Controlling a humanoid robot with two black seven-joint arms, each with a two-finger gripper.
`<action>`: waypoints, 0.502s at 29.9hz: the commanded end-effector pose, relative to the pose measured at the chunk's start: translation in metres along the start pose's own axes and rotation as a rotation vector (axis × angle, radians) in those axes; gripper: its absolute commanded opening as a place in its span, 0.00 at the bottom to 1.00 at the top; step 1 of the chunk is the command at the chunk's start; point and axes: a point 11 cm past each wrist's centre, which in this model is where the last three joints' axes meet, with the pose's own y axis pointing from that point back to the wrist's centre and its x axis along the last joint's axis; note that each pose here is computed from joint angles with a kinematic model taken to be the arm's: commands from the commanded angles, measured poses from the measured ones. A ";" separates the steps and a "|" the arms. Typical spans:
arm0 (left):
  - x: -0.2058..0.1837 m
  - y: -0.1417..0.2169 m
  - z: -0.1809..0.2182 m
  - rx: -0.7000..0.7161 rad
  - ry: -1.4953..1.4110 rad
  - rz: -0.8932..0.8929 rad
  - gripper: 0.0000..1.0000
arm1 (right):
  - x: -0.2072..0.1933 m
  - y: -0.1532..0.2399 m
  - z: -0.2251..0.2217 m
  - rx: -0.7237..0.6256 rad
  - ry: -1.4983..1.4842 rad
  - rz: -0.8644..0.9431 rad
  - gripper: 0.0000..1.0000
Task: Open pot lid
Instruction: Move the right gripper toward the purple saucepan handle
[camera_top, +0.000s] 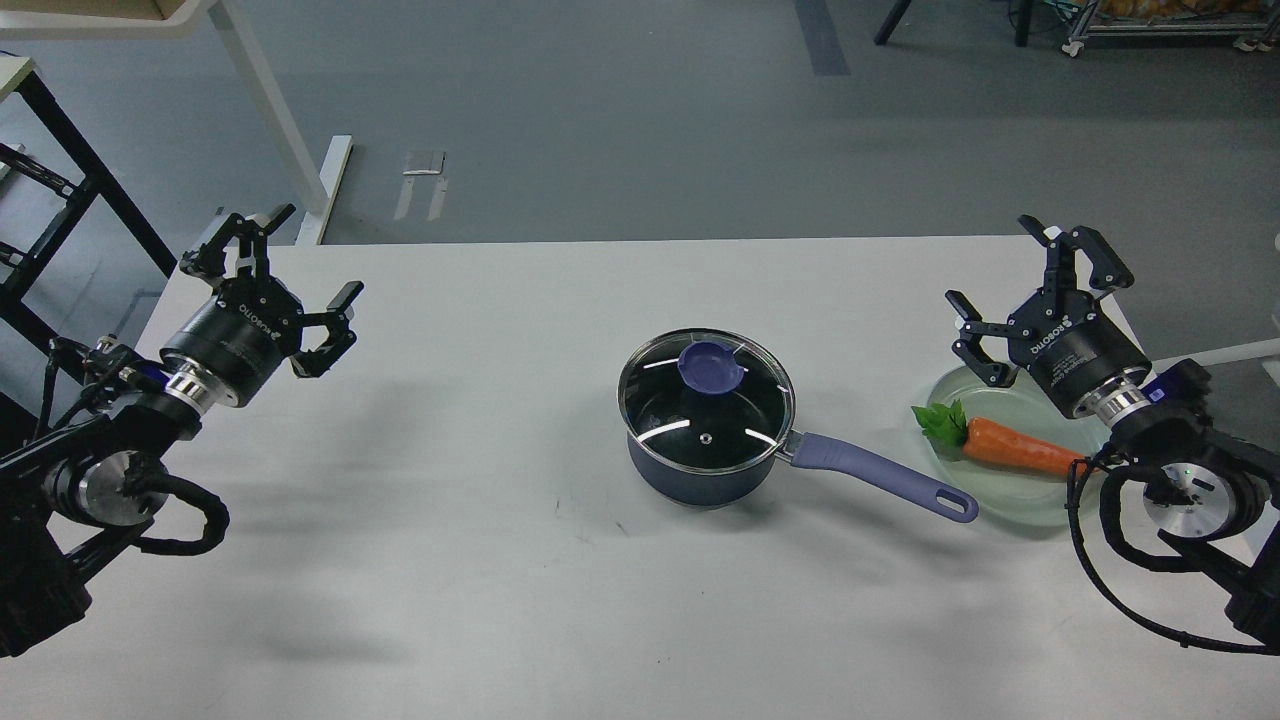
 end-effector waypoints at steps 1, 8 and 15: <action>0.002 0.001 0.002 -0.003 -0.008 0.009 0.99 | -0.001 0.000 0.004 -0.017 0.007 -0.003 1.00; 0.009 0.000 0.011 -0.007 -0.042 0.044 0.99 | 0.004 0.008 -0.013 -0.026 0.070 -0.017 1.00; 0.018 -0.016 0.050 -0.074 -0.110 0.061 0.99 | -0.030 0.018 -0.094 -0.078 0.472 -0.221 1.00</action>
